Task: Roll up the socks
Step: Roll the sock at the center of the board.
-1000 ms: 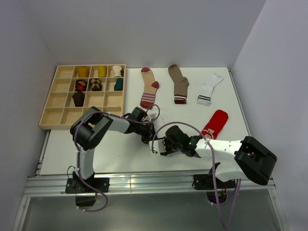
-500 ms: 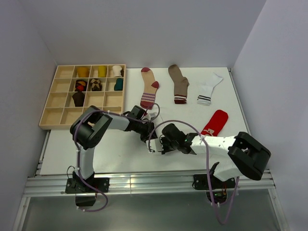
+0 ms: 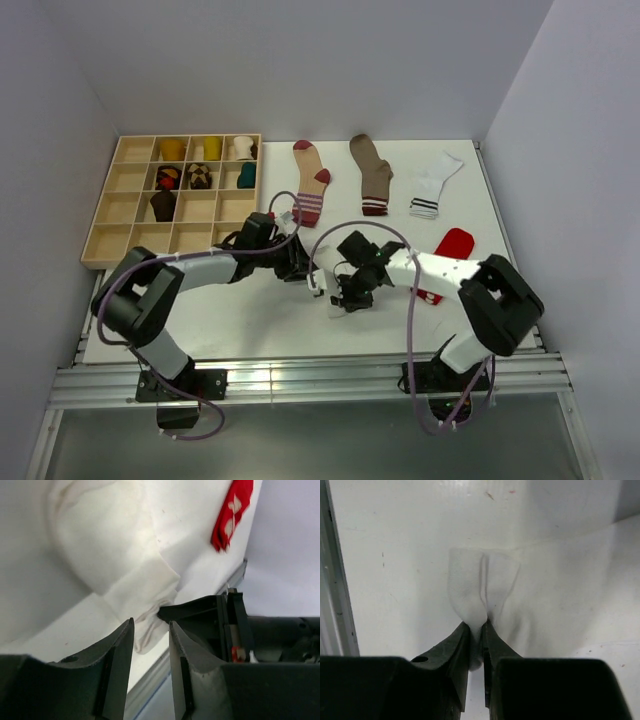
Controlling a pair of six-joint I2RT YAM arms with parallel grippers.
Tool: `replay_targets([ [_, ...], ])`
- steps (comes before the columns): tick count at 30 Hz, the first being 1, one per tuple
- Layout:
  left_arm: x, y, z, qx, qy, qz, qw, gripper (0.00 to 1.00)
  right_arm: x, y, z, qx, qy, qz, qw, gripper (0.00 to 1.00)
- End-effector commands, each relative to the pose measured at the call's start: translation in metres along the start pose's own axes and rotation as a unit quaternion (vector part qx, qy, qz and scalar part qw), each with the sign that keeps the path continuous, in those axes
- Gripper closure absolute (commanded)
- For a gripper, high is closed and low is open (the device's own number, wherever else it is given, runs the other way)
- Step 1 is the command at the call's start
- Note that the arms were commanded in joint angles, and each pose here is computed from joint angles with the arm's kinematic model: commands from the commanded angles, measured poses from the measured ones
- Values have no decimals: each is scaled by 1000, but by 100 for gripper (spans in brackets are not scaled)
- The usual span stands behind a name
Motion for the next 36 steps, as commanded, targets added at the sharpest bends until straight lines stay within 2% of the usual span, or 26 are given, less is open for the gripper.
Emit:
replay_targets([
  [1, -5, 19, -17, -105, 32, 11, 994, 61, 2, 3, -9, 2, 86, 53, 995, 81],
  [2, 0, 14, -20, -112, 40, 10, 993, 61, 0, -8, -7, 26, 116, 87, 989, 81],
  [4, -4, 21, -31, -155, 53, 34, 986, 62, -13, 3, -13, 24, 137, 104, 985, 81],
  [5, -3, 22, -34, -167, 70, 40, 983, 62, -14, -5, -10, 44, 170, 142, 974, 80],
  [6, 1, 17, -37, -173, 83, 46, 980, 63, -24, 5, -14, 38, 171, 144, 974, 80],
  [7, -1, 23, -46, -206, 98, 68, 971, 63, -23, -1, -9, 57, 198, 170, 964, 80],
  [9, -2, 12, -48, -214, 108, 94, 966, 61, -37, 5, -9, 57, 202, 193, 958, 80],
  [10, -8, 14, -51, -225, 103, 134, 959, 62, -40, 6, -9, 59, 210, 202, 955, 80],
  [11, -11, 13, -50, -237, 126, 155, 951, 61, -36, 1, -4, 79, 240, 225, 941, 80],
  [12, -17, 6, -47, -228, 122, 181, 949, 59, -44, 7, -5, 77, 242, 230, 940, 80],
  [13, -19, 8, -46, -237, 132, 226, 936, 59, -40, 1, -2, 99, 271, 254, 923, 80],
  [15, -28, 0, -39, -242, 141, 274, 920, 56, -49, 5, -3, 89, 283, 263, 918, 79],
  [16, -29, -3, -36, -237, 140, 314, 908, 56, -50, 3, 0, 95, 291, 273, 912, 79],
  [20, -43, -15, -18, -228, 116, 400, 880, 52, -54, 0, 1, 95, 305, 291, 902, 78],
  [23, -48, -24, -1, -196, 92, 445, 869, 50, -56, -2, 1, 97, 314, 303, 895, 78],
  [28, -46, -38, 32, -122, 61, 483, 865, 48, -61, -5, 2, 98, 312, 311, 892, 78],
  [36, -47, -48, 61, -85, 39, 487, 869, 49, -68, -8, 2, 91, 313, 324, 888, 78],
])
Point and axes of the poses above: each gripper's point midway between its finger pads, its own z axis out along the fingers, its own x axis along the line the jaws close on, y = z × x, the point moved 5 cm from there along -z, back along the fingers, and after that the axes turned 14 degrees about z, right-handed, at the moved point
